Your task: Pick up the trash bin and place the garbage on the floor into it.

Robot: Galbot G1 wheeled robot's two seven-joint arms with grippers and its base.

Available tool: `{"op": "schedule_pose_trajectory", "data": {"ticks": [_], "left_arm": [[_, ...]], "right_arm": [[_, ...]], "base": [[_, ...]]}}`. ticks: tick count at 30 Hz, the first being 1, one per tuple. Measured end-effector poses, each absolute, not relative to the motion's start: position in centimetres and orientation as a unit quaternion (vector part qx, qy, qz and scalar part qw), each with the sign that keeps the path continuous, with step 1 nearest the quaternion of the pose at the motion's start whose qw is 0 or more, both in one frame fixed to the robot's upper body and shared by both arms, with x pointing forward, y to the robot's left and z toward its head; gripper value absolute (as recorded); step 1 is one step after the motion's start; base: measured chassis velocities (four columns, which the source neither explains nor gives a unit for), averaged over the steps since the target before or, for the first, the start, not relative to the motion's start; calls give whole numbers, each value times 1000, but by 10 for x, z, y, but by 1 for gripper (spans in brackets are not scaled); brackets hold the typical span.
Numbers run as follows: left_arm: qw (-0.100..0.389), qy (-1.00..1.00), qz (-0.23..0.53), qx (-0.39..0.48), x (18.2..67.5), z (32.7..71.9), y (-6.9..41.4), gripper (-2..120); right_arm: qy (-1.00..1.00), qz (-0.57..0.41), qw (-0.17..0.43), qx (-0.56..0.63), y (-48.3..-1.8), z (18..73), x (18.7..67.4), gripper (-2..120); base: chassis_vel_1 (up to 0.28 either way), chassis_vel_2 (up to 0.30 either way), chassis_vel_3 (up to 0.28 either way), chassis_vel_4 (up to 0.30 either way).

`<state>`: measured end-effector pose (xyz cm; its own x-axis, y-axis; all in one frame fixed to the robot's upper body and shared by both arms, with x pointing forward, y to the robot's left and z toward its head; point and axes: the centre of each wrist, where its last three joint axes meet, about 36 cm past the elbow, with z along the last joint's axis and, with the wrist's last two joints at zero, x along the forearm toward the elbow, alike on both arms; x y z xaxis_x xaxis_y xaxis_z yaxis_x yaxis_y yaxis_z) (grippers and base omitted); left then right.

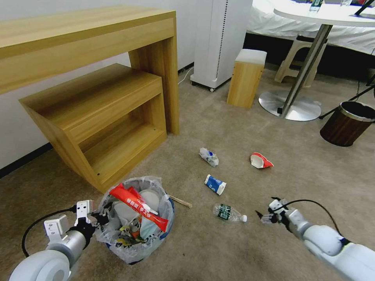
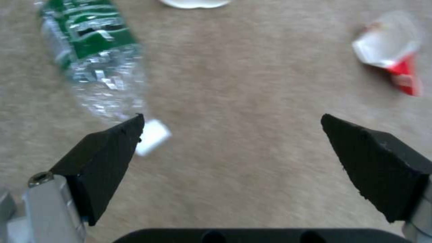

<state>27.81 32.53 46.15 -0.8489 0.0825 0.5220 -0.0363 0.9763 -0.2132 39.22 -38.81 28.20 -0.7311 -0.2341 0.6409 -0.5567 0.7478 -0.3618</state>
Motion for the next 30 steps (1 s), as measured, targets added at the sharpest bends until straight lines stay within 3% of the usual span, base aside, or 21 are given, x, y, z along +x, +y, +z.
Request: {"op": "schedule_pose_trajectory", "data": {"ticks": [11,30], "left_arm": [[270,-956,116,-9,278,460,323,1],[268,-956,117,-13,281,455,325,1]], "right_arm": [[-868,258,304,297,-350,242,399,98],[-865,288,303,277,-373,209,410,92]], "base": [[0,0,0,0],[0,0,0,0]]}}
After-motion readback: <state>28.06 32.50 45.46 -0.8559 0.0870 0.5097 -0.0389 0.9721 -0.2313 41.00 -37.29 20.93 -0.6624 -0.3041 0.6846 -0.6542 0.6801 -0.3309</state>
